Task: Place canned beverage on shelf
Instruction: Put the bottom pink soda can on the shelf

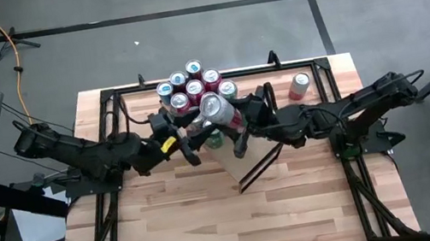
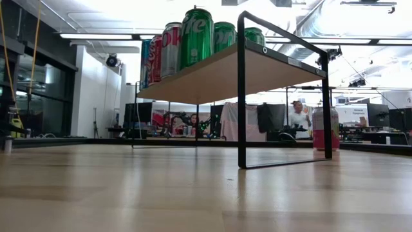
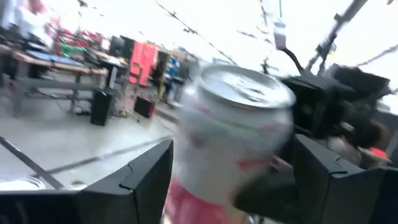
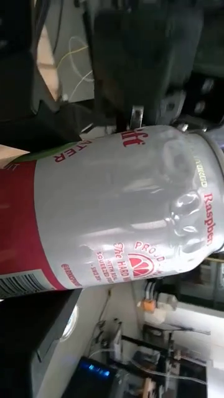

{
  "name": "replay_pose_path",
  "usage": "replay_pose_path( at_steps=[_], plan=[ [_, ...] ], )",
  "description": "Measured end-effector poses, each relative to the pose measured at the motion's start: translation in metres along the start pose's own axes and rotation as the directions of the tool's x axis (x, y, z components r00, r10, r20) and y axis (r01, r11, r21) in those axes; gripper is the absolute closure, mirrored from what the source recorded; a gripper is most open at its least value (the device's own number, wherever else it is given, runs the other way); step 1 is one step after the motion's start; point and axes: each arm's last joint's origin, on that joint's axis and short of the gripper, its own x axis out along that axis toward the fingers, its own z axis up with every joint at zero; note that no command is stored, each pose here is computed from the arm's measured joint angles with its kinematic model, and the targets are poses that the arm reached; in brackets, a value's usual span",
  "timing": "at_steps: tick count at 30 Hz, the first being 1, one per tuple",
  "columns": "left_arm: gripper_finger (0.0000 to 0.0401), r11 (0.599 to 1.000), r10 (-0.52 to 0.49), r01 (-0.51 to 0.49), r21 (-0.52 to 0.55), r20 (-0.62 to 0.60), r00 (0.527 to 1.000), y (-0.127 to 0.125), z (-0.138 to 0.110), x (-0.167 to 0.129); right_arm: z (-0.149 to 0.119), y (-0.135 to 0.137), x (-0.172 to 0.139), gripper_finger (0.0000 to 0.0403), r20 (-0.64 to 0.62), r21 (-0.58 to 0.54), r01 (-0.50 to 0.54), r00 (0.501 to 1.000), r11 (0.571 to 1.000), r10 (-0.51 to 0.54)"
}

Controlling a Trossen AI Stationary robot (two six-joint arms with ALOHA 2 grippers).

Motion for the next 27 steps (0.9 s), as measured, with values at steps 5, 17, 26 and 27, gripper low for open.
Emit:
replay_pose_path(
  at_steps=[5,17,26,27],
  plan=[
    [0.0171,0.999,0.031,-0.033,0.027,0.064,0.997,0.000,0.008,0.000,0.006,0.000,0.000,0.0119,0.052,0.034,0.003,0.999,0.999,-0.005],
    [0.0171,1.000,-0.014,0.012,0.026,0.071,0.997,0.002,0.007,0.005,0.005,-0.001,0.010,0.0119,0.085,0.033,-0.084,0.993,0.996,0.081],
    [0.0155,0.996,-0.016,0.009,0.089,0.080,0.997,0.002,0.009,0.014,0.002,-0.001,0.016,0.0119,0.090,0.038,-0.064,0.994,0.997,0.060],
    [0.0149,0.996,-0.015,0.008,0.088,0.081,0.997,0.002,0.009,0.015,0.002,-0.001,0.016,0.0119,0.088,0.036,-0.065,0.994,0.997,0.062]
  ],
)
